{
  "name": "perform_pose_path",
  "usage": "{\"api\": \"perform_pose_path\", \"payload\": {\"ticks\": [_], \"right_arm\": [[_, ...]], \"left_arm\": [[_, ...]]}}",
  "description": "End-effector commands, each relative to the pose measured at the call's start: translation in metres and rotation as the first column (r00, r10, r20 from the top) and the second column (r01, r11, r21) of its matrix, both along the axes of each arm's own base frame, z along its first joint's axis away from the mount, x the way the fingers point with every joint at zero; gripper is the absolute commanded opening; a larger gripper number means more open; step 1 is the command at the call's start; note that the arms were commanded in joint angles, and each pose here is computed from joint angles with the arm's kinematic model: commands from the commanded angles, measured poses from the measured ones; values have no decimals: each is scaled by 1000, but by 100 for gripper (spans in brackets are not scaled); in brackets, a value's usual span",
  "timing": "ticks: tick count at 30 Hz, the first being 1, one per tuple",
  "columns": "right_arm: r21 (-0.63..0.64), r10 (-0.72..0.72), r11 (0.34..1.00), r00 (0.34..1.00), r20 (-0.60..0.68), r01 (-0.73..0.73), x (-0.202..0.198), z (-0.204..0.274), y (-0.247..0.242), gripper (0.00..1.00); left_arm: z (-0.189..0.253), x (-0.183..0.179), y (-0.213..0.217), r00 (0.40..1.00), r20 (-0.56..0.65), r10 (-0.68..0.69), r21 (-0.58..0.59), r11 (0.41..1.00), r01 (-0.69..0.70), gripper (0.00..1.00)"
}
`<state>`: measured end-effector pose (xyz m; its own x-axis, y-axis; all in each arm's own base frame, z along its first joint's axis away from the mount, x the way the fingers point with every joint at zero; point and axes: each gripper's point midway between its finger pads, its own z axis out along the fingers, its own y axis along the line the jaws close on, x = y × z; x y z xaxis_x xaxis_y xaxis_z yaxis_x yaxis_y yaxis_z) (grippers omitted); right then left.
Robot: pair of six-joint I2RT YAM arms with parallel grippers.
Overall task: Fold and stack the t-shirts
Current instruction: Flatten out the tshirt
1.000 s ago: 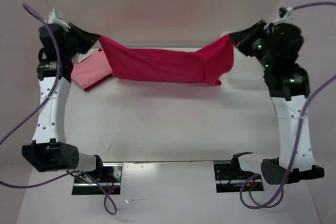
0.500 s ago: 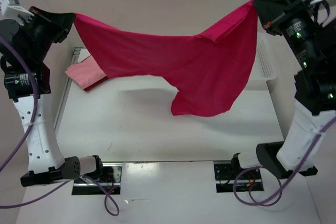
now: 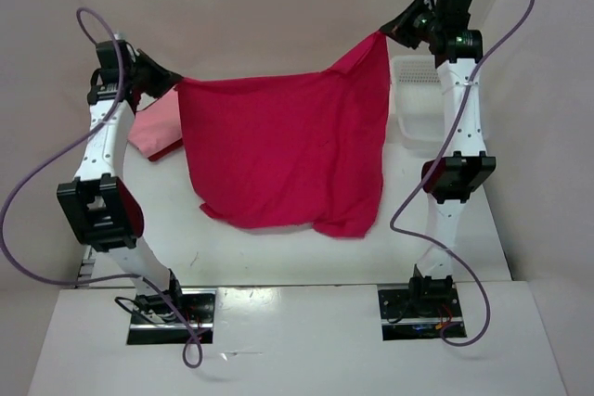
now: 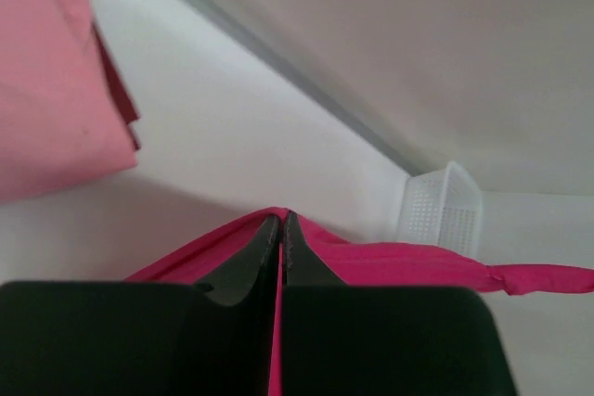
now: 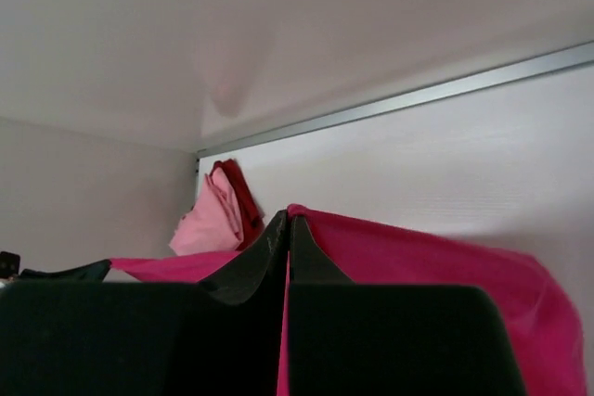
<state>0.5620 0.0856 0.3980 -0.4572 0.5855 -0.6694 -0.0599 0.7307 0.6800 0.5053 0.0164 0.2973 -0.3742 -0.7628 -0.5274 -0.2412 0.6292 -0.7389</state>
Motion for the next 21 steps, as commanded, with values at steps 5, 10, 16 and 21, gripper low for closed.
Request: {"api": "perform_pose_path", "payload": {"ticks": [5, 10, 16, 21], "right_arm": [[70, 9, 996, 835, 550, -57, -96, 217, -9, 0], [61, 57, 991, 796, 603, -117, -123, 240, -10, 0], [10, 74, 996, 911, 406, -85, -114, 172, -18, 0], [-52, 37, 998, 980, 194, -27, -155, 66, -22, 0]], "left_arm": [[193, -4, -21, 887, 457, -70, -19, 996, 88, 1], [220, -10, -3, 858, 514, -27, -20, 999, 44, 1], [167, -14, 4, 901, 434, -10, -9, 1000, 15, 1], [79, -44, 0, 958, 284, -25, 37, 999, 15, 1]]}}
